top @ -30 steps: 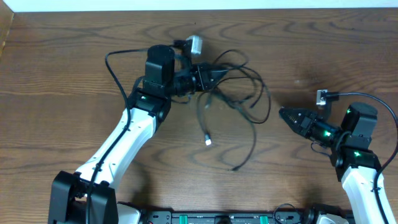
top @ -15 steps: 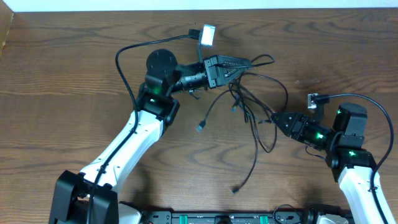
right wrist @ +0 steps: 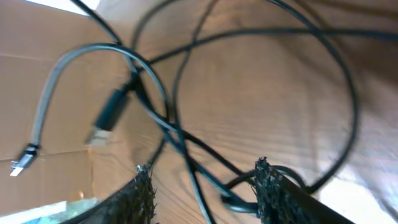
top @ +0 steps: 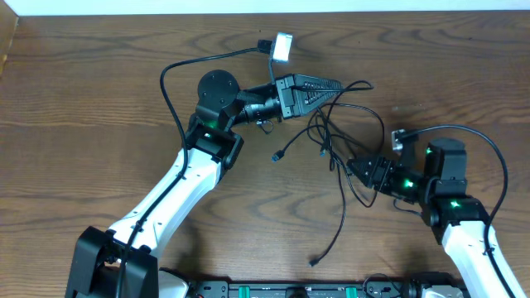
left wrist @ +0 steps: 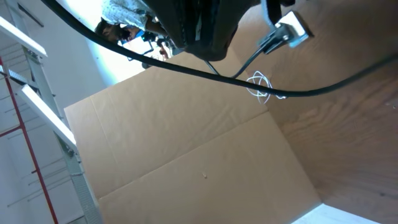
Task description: Untangle cables
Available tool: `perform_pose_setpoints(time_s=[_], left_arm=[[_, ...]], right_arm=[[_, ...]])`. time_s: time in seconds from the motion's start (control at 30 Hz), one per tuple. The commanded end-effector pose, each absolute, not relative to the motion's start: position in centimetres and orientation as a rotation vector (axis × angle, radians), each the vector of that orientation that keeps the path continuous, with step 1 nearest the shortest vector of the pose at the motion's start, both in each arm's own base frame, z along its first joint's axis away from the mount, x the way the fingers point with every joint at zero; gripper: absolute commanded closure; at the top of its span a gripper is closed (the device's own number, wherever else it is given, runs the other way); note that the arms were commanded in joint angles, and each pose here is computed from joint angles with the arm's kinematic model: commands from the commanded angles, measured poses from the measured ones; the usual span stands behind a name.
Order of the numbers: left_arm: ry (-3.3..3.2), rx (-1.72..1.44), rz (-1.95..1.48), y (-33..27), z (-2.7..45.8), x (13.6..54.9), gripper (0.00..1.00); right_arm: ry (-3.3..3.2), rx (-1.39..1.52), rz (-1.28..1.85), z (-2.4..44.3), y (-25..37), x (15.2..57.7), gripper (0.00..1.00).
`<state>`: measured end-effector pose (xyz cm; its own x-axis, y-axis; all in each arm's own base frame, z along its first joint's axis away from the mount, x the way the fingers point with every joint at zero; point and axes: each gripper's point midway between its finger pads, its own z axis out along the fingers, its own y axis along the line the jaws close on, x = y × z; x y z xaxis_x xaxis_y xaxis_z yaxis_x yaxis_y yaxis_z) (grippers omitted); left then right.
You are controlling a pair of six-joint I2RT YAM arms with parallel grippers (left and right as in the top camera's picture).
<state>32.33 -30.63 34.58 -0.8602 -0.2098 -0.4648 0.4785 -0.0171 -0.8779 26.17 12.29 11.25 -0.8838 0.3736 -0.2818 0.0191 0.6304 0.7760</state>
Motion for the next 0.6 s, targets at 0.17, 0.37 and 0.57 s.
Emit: perform_pose_setpoints(time_s=[0.17, 0.37, 0.57], left_arm=[[1.767, 0.316, -1.938, -30.6, 35.8, 31.8, 0.92], [1.768, 0.316, -1.939, -30.6, 35.8, 31.8, 0.92], [1.768, 0.316, -1.939, -30.6, 35.8, 31.8, 0.92]], right_arm=[[2.547, 0.672, 0.889, 7.8, 9.0, 25.5, 0.46], [2.551, 1.001, 0.923, 7.1, 8.7, 24.5, 0.38], [2.534, 1.128, 1.012, 7.4, 9.5, 24.2, 0.37]])
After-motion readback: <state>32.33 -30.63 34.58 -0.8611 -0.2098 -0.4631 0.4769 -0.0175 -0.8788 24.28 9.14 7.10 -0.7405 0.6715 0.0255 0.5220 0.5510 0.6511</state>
